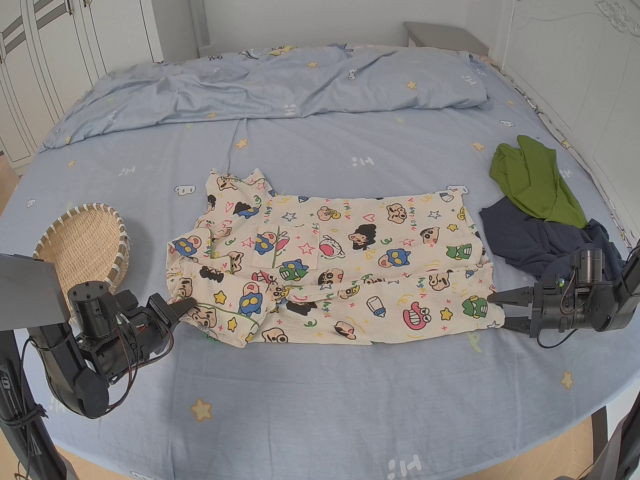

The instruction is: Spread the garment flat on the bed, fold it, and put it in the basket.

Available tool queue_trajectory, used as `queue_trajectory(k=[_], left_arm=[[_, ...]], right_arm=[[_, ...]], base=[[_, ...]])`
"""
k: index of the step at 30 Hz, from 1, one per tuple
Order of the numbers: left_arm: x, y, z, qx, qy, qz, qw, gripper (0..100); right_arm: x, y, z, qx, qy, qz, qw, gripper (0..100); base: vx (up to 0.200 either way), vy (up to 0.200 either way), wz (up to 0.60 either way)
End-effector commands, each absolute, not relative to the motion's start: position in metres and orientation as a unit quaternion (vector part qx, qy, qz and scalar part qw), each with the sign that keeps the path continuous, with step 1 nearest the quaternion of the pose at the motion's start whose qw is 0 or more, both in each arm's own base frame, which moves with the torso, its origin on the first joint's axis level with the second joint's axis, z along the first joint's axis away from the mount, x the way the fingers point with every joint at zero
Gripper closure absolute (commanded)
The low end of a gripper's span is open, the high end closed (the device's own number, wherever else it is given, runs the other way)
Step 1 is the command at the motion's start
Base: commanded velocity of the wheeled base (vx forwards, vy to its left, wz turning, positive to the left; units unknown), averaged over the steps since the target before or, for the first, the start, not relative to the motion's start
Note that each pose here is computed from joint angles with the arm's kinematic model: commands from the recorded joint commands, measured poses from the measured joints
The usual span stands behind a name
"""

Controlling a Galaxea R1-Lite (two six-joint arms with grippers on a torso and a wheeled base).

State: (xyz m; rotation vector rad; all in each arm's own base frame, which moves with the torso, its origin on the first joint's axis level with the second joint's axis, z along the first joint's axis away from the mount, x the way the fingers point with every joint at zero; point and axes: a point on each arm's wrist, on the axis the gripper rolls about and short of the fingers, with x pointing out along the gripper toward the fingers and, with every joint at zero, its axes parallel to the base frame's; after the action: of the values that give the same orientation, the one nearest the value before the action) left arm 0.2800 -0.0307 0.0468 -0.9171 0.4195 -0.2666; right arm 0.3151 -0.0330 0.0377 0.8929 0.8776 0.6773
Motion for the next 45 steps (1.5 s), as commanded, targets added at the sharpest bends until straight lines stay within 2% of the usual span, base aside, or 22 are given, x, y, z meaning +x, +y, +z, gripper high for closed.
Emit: queue_trajectory(k=[1,16,21,26,35,40,45], left_arm=[[0.281,-0.031,0.049,-0.438,0.191,-0.132,0.869,100],[0.282,-0.030,0.051,-0.438,0.197,-0.128,0.867,100],[0.279,-0.027,0.077,-0.442,0.230,-0.111,0.860,100],[0.267,-0.014,0.122,-0.449,0.287,-0.075,0.843,100],[0.248,0.013,0.120,-0.432,0.302,-0.046,0.849,100],[0.236,0.013,0.132,-0.438,0.305,-0.067,0.843,100],[0.222,0.006,0.137,-0.437,0.345,-0.064,0.828,100]], right_arm=[[0.314,-0.039,0.037,0.414,0.400,0.303,0.760,100],[0.312,-0.042,0.038,0.416,0.398,0.299,0.761,100],[0.299,-0.041,0.059,0.417,0.393,0.299,0.763,100],[0.280,-0.042,0.080,0.433,0.413,0.282,0.750,100],[0.255,-0.041,0.101,0.446,0.429,0.267,0.738,100],[0.242,-0.043,0.108,0.441,0.435,0.262,0.740,100],[0.228,-0.046,0.111,0.439,0.453,0.254,0.733,100]], base=[[0.000,0.000,0.00],[0.000,0.000,0.00],[0.000,0.000,0.00],[0.000,0.000,0.00],[0.000,0.000,0.00],[0.000,0.000,0.00],[0.000,0.000,0.00]])
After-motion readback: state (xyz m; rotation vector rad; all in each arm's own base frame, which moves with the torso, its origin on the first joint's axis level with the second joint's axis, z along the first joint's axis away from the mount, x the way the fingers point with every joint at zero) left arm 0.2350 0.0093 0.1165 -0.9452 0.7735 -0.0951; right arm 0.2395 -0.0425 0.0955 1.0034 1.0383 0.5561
